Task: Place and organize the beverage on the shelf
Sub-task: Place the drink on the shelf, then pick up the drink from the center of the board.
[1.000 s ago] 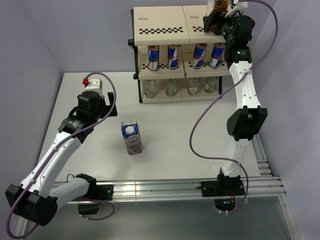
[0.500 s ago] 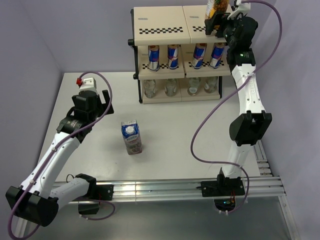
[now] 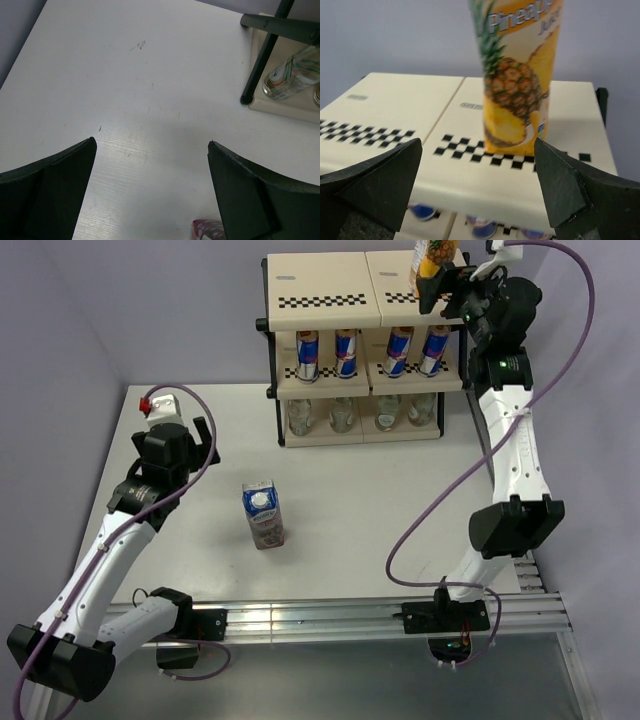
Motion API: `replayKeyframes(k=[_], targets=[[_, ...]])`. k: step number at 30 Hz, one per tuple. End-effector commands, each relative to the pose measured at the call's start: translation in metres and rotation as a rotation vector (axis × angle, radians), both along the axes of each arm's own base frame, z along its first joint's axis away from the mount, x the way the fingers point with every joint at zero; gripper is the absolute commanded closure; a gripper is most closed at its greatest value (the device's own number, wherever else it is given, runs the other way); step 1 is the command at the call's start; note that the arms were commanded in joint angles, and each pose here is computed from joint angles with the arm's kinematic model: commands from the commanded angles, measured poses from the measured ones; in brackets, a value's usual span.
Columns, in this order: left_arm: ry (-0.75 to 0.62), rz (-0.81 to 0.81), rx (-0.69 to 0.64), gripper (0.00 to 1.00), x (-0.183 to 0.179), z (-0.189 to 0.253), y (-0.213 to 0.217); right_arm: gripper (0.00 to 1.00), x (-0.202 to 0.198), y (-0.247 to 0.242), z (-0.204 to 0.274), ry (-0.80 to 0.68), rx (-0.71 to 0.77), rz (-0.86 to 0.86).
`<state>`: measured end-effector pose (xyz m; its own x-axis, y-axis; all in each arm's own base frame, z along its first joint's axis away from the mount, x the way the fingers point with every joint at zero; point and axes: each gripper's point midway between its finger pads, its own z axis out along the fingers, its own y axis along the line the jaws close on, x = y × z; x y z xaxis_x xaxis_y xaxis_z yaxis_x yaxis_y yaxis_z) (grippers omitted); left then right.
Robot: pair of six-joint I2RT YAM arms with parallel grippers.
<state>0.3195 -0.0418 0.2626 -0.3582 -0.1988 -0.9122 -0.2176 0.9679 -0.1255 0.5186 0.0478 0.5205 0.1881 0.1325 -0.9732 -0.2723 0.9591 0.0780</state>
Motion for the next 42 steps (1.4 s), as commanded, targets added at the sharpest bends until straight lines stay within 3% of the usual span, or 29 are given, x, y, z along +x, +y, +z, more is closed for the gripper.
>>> replayKeyframes(k=[1, 3, 5, 6, 7, 9, 10, 12, 17, 20, 27, 36, 42], targets=[[-0.078, 0.102, -0.014, 0.01, -0.003, 0.021, 0.018, 0.00, -0.054, 0.021, 0.017, 0.001, -0.032, 0.123], [-0.109, 0.156, -0.018, 0.01, -0.007, 0.029, 0.028, 0.01, -0.096, 0.055, 0.013, 0.043, -0.035, 0.241], [-0.147, 0.191, -0.031, 0.01, -0.013, 0.037, 0.037, 0.02, -0.115, 0.080, -0.031, 0.158, -0.029, 0.298], [-0.167, 0.203, -0.039, 0.00, -0.015, 0.041, 0.039, 0.02, -0.152, 0.113, -0.026, 0.131, -0.044, 0.386], [-0.200, 0.215, -0.050, 0.01, -0.019, 0.049, 0.043, 0.03, -0.161, 0.133, -0.063, 0.208, -0.041, 0.431], [-0.224, 0.228, -0.056, 0.01, -0.024, 0.052, 0.047, 0.06, -0.211, 0.183, -0.076, 0.220, -0.035, 0.588], [-0.245, 0.228, -0.062, 0.01, -0.028, 0.057, 0.048, 0.06, -0.220, 0.197, -0.110, 0.284, -0.039, 0.625], [-0.262, 0.230, -0.071, 0.01, -0.030, 0.058, 0.049, 0.07, -0.243, 0.216, -0.121, 0.289, -0.020, 0.675], [-0.239, 0.158, -0.067, 0.00, -0.027, 0.050, 0.038, 0.01, -0.318, 0.270, -0.183, 0.231, -0.270, 0.953], [-0.225, 0.131, -0.063, 0.00, -0.023, 0.049, 0.034, 0.00, -0.332, 0.293, -0.210, 0.219, -0.381, 1.037], [-0.202, 0.088, -0.046, 0.01, -0.020, 0.041, 0.028, 0.00, -0.303, 0.324, -0.251, 0.156, -0.568, 1.050], [-0.189, 0.060, -0.040, 0.00, -0.018, 0.036, 0.023, 0.00, -0.312, 0.348, -0.247, 0.071, -0.588, 1.275], [-0.194, 0.042, -0.047, 0.01, -0.018, 0.038, 0.020, 0.00, -0.300, 0.353, -0.259, 0.111, -0.583, 1.343]])
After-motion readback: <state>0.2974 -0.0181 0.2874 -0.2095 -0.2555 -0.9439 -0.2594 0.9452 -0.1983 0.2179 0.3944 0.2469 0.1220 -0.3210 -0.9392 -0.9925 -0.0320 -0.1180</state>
